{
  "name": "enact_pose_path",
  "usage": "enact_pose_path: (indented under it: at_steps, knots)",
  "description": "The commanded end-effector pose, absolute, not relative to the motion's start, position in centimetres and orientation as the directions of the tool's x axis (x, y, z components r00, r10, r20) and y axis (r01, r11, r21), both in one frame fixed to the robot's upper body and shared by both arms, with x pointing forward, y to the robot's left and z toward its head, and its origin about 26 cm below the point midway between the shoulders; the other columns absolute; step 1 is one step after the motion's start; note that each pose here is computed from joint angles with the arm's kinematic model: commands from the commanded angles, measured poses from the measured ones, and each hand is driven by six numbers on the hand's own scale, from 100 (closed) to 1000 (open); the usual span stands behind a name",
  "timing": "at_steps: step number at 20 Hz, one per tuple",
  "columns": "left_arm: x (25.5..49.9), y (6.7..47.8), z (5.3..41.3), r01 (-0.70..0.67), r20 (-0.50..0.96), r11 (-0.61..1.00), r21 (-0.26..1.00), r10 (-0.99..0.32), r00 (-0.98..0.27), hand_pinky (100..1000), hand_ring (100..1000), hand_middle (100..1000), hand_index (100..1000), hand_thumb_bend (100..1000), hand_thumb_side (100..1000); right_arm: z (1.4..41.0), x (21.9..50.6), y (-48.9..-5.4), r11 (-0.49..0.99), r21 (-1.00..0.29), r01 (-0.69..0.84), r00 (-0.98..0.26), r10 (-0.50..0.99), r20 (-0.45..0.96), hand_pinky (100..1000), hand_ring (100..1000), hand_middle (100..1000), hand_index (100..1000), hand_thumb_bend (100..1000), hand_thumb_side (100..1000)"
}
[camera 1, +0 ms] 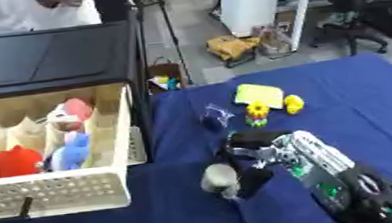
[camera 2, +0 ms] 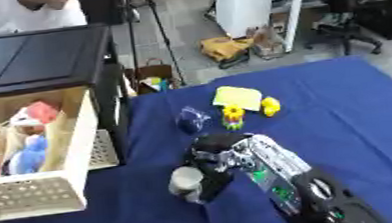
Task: Pick up objects from table and place into drawer.
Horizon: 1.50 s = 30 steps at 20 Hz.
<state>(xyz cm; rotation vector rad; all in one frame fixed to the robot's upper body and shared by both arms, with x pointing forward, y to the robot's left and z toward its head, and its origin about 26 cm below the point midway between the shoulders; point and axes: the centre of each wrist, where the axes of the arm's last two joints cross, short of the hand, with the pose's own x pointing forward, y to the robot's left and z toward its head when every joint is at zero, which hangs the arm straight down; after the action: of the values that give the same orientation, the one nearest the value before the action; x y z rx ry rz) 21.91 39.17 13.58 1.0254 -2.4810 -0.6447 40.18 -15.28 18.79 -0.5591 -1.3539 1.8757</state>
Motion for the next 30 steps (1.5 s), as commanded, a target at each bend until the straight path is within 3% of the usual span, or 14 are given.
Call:
enact_pose_path:
  at_steps: [1,9,20,30]
  knots:
    - [21.9,39.4,14.5,-0.502,0.02,0.826,0.258,-0.524,-0.852,793,885,827,938,497,1000,21.3,39.7,-15.5,-0.16,-0.954,-0.254,-0.648,0.761,0.045,693,741,351,608,303,549]
    - [21.8,39.5,14.5,-0.502,0.022,0.825,0.261,-0.525,-0.851,794,884,827,938,496,1000,24.7,38.6,-15.0,-0.13,-0.975,-0.179,-0.698,0.716,0.032,692,729,340,595,282,576]
    - [21.8,39.6,14.6,-0.497,0.026,0.826,0.265,-0.521,-0.853,794,884,827,937,495,1000,33.0,36.4,-11.5,-0.071,-0.997,0.023,-0.795,0.603,-0.061,703,735,340,601,252,624]
    - [22.0,39.3,14.7,-0.486,0.025,0.833,0.266,-0.51,-0.86,795,886,829,937,495,1000,36.4,37.1,-7.1,0.005,-0.995,0.097,-0.811,0.58,-0.076,707,732,338,599,233,646]
